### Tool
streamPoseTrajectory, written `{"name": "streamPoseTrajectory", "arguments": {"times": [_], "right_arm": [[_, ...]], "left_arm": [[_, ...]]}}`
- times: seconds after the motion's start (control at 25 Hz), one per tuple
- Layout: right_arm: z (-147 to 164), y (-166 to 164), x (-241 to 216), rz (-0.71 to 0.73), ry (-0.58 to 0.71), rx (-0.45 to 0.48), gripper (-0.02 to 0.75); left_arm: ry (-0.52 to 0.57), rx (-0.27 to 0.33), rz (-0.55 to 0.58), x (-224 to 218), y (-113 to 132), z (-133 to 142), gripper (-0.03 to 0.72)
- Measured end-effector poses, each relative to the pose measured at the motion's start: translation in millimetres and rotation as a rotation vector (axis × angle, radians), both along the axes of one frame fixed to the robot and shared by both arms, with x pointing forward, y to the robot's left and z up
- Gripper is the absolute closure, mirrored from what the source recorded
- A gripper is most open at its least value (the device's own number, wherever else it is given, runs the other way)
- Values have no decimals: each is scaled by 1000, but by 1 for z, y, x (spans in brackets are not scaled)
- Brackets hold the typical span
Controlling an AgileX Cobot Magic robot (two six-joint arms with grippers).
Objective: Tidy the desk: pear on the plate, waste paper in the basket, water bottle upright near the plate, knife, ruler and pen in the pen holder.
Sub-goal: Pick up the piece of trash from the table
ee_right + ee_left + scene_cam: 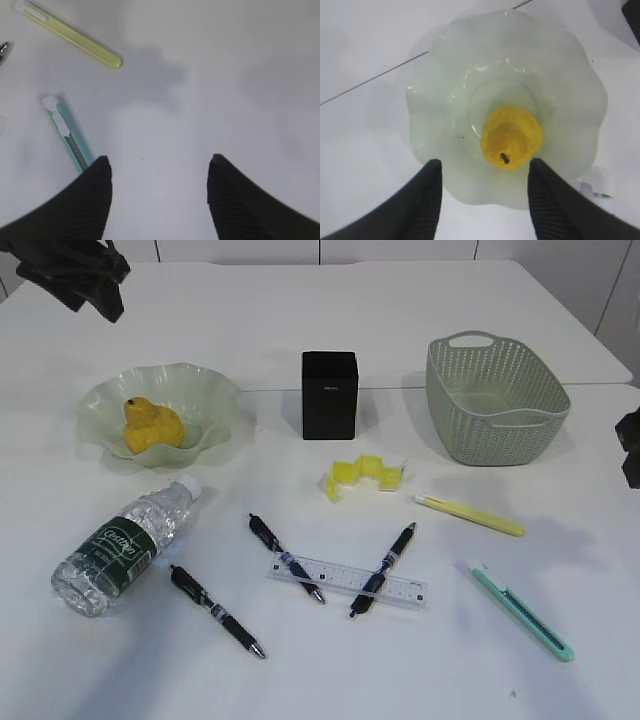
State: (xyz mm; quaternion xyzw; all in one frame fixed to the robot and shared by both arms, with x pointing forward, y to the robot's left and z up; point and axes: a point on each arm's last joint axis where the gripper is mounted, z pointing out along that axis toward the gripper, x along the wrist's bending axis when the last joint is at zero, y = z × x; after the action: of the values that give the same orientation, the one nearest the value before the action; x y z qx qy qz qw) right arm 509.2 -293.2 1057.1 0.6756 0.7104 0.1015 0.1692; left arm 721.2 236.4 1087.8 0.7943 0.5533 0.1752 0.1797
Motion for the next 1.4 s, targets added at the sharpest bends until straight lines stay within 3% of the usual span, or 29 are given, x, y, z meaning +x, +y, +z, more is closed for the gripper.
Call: {"name": "streamPoseTrajectory", "arguments": {"times": [0.32, 0.8, 1.2, 1.4], "right_arm": [[0, 0, 1, 1, -8, -1, 289], [1, 0, 1, 2, -14, 0, 289], [0, 0, 2, 3, -13, -2, 288], [0, 0, 2, 2, -13, -2, 289]], "left_arm": [[-101, 33, 20, -22, 8, 49, 304], [-179, -33, 159, -46, 32, 92, 304], [-323, -72, 187, -77, 37, 141, 304], [-389, -67, 208, -76, 40, 146, 305]]}}
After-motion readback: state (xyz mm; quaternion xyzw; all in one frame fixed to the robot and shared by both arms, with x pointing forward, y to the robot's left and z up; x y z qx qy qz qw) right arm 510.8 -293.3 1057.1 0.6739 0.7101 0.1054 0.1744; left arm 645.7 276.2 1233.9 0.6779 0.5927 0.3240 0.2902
